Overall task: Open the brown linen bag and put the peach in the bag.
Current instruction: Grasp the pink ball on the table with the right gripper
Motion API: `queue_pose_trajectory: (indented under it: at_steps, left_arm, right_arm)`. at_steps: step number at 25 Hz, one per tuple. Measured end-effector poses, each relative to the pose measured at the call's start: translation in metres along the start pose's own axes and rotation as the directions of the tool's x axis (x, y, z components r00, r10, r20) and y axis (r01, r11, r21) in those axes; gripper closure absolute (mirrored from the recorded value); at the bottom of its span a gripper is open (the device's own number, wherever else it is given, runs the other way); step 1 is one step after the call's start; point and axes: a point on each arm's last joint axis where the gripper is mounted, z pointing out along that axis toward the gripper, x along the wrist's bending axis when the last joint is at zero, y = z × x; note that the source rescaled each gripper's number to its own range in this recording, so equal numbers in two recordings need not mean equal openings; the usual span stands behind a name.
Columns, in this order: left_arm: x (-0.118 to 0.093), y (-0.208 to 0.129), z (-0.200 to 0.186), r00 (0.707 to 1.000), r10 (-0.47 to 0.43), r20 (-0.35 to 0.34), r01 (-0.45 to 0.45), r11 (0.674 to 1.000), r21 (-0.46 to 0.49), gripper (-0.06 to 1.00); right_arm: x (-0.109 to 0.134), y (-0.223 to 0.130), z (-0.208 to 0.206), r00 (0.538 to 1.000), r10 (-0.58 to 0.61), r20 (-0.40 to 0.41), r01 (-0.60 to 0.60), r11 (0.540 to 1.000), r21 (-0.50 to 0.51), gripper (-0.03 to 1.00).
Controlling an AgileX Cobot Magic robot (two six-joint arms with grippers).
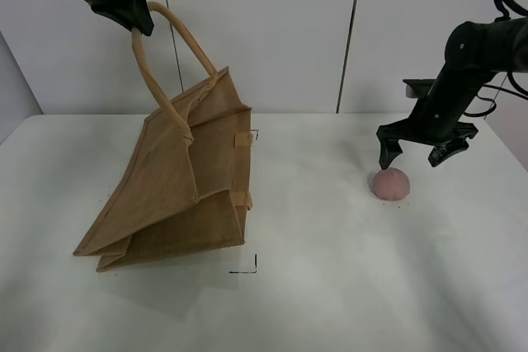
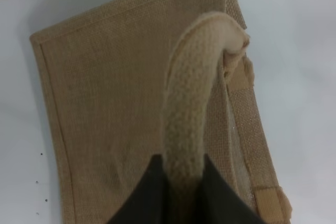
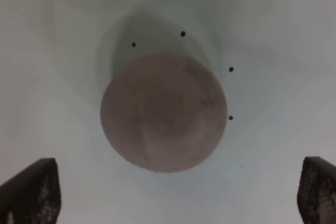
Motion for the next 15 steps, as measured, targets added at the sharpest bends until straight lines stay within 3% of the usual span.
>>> queue_pose_trajectory:
  at_steps: [6, 15]
  left_arm:
    - [0.0, 0.0, 0.0, 1.0, 0.0, 0.0, 0.0, 1.0, 0.0, 0.94]
    - [0.0, 0.0, 0.0, 1.0, 0.0, -0.001, 0.0, 1.0, 0.0, 0.94]
  right_arm:
    - [0.012, 0.005, 0.015, 0.999, -0.032, 0.001, 0.032, 0.999, -0.026, -0.03]
    - [0.008, 0.006, 0.06, 0.999, -0.037, 0.015, 0.036, 0.999, 0.028, -0.03]
